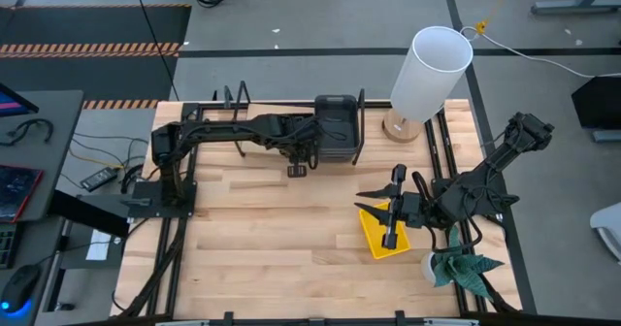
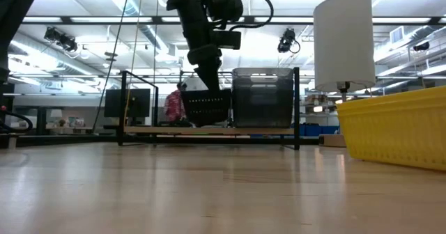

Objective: Stack baskets on shelf by color
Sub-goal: Put the stacked black bins on the shelf, then put the stacked yellow bins on the shelf

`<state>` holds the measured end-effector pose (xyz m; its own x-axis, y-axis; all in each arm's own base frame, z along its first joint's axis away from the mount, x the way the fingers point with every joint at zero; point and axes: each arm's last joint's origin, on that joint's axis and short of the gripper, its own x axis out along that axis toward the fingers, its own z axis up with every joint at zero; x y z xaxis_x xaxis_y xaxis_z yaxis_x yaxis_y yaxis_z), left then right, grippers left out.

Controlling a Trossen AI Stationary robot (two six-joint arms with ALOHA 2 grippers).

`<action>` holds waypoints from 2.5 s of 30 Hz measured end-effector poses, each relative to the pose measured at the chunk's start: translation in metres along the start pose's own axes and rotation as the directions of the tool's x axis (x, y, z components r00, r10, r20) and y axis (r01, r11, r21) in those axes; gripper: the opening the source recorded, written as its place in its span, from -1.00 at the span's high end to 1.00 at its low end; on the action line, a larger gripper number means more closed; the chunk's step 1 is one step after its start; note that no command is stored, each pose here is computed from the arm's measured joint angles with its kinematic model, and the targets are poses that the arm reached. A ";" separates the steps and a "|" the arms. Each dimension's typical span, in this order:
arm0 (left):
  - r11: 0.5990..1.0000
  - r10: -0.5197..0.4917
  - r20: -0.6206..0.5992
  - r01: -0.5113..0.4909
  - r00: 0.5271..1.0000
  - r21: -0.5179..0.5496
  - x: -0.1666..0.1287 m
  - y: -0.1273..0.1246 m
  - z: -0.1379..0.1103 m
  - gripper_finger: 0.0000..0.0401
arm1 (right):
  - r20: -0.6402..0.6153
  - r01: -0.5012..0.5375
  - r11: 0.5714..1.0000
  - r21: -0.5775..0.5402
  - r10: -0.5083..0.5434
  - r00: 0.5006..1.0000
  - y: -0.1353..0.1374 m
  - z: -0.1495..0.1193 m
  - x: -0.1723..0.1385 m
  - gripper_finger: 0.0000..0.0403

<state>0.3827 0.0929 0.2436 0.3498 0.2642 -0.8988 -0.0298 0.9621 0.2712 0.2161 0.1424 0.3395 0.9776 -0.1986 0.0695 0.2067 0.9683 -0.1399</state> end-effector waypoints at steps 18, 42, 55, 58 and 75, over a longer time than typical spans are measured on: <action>0.981 -0.193 0.248 0.187 0.949 0.047 -0.085 -0.022 0.001 0.08 | -0.106 -0.034 0.991 -0.133 0.020 0.994 0.003 -0.014 0.000 0.51; 0.981 -0.184 0.387 0.193 0.903 0.015 -0.086 -0.111 -0.111 0.29 | -0.297 -0.133 0.981 -0.144 0.086 0.951 0.024 -0.067 0.032 0.51; 0.976 -0.116 0.594 0.202 0.796 -0.081 -0.116 -0.132 -0.172 0.30 | -0.308 -0.144 0.983 -0.112 0.103 0.946 0.033 -0.029 0.070 0.51; 0.979 -0.116 0.617 0.194 0.778 -0.061 -0.117 -0.139 -0.183 0.31 | -0.432 -0.154 0.980 -0.126 0.086 0.898 0.035 -0.027 0.075 0.51; 0.981 -0.067 0.688 0.173 0.723 -0.086 -0.112 -0.152 -0.250 0.34 | -0.960 0.004 0.987 0.162 0.157 0.233 0.043 -0.048 0.084 0.51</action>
<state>0.1141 -0.0661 0.2169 0.8990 0.0797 -0.4306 -0.0495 0.9955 0.0809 0.3089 0.1600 0.2919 0.2985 -0.0397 -0.9536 0.2018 0.9792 0.0224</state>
